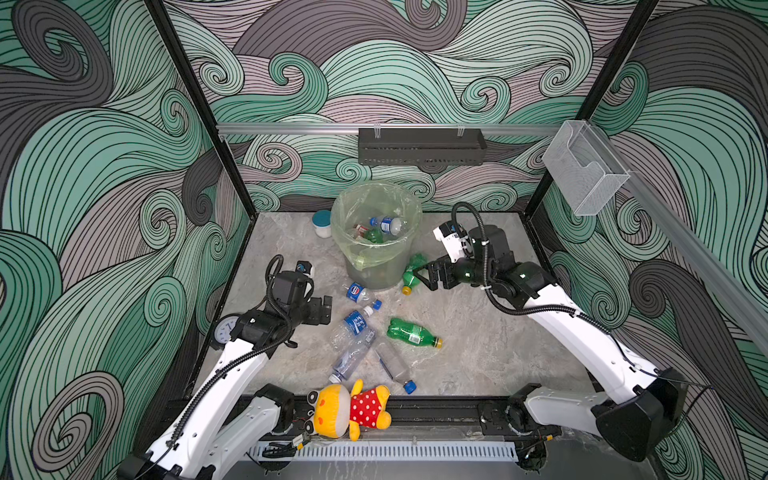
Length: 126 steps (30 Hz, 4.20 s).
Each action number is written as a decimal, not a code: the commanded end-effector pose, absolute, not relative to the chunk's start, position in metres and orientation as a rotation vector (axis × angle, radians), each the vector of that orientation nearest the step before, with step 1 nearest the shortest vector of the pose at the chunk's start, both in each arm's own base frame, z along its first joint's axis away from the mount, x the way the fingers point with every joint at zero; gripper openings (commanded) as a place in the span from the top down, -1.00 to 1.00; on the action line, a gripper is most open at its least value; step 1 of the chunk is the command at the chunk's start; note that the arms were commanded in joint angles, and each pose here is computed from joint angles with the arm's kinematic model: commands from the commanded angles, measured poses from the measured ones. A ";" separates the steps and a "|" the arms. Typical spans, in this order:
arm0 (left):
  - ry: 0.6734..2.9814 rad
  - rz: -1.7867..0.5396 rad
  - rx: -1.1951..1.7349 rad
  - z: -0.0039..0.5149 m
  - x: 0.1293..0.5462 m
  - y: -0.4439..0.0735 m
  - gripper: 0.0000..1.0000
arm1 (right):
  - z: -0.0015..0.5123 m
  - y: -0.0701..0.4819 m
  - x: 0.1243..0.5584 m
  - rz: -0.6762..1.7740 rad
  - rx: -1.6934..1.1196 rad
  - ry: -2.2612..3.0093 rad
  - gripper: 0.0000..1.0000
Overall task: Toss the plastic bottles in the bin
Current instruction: 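Reach the left gripper toward the white-cap blue-label bottle while right withdraws, then lower the left gripper and close it on the white-cap bottle, then lift the white-cap bottle with the left gripper over the bin and release it, then lower the right gripper onto the green Sprite bottle and grasp it while left retracts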
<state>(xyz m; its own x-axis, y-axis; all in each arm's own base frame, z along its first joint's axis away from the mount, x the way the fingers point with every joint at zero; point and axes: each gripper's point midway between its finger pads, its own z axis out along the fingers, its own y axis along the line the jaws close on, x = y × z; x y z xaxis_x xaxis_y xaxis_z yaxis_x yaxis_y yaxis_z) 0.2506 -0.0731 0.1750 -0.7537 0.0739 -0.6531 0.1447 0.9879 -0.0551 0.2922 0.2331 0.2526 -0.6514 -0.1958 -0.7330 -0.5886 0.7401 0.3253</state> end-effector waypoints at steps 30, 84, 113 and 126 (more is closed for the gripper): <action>2.746 -0.261 0.304 0.076 0.257 -0.154 -0.63 | 0.189 0.193 0.288 0.555 -0.487 2.366 -1.00; 2.321 -0.247 0.108 0.164 0.238 -0.109 -0.05 | 0.181 0.185 0.282 0.546 -0.436 2.390 -0.99; 2.080 -0.373 0.301 0.391 0.365 -0.201 -0.96 | 0.152 0.193 0.258 0.635 -0.521 2.427 -0.96; 2.143 -0.201 0.151 0.306 0.264 -0.106 -0.97 | 0.145 0.223 0.235 0.690 -0.782 2.441 -0.83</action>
